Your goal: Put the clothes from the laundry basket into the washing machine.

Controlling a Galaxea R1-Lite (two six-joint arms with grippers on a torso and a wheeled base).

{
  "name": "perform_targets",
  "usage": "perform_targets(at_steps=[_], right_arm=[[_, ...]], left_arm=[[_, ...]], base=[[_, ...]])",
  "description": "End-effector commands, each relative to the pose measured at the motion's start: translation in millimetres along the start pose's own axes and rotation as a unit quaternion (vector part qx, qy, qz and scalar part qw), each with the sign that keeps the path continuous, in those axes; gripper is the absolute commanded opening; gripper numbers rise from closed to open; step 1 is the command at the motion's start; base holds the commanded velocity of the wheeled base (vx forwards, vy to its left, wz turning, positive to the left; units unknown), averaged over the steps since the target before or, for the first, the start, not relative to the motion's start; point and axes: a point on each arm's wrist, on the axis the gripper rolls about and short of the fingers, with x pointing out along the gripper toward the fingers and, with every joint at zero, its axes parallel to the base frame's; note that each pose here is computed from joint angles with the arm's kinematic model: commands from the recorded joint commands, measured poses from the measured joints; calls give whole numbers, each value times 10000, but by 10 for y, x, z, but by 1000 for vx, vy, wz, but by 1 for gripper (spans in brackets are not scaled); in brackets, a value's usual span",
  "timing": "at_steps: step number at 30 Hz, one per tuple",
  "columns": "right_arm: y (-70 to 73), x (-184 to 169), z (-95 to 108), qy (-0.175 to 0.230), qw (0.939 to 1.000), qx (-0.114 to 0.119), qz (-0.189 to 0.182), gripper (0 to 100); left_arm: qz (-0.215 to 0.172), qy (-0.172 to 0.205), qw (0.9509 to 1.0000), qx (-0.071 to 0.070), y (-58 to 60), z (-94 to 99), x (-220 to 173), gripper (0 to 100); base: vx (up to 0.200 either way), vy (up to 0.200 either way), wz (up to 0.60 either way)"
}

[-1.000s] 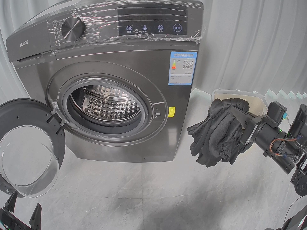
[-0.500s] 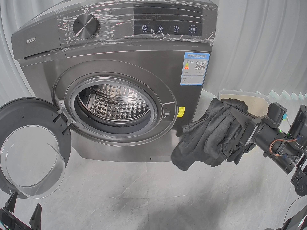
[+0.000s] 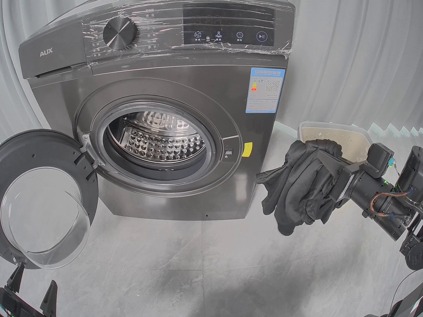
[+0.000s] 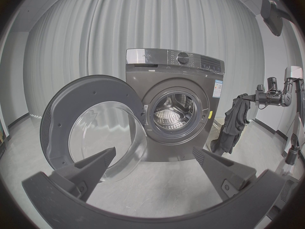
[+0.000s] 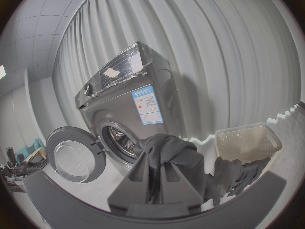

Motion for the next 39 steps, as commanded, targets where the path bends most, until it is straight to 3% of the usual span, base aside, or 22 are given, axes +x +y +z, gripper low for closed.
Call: perform_targets(at_steps=[1, 16, 39], right_arm=[[1, 6, -8, 14, 10000, 0, 1, 0], [1, -3, -22, 45, 10000, -3, 3, 0], [19, -12, -85, 179, 9998, -6, 58, 0]], left_arm=[[3, -6, 10000, -4, 2, -44, -1, 100], [3, -6, 10000, -4, 2, -44, -1, 100], [3, -6, 10000, -4, 2, -44, -1, 100]], base=[[0, 200, 0], [0, 200, 0], [0, 0, 0]])
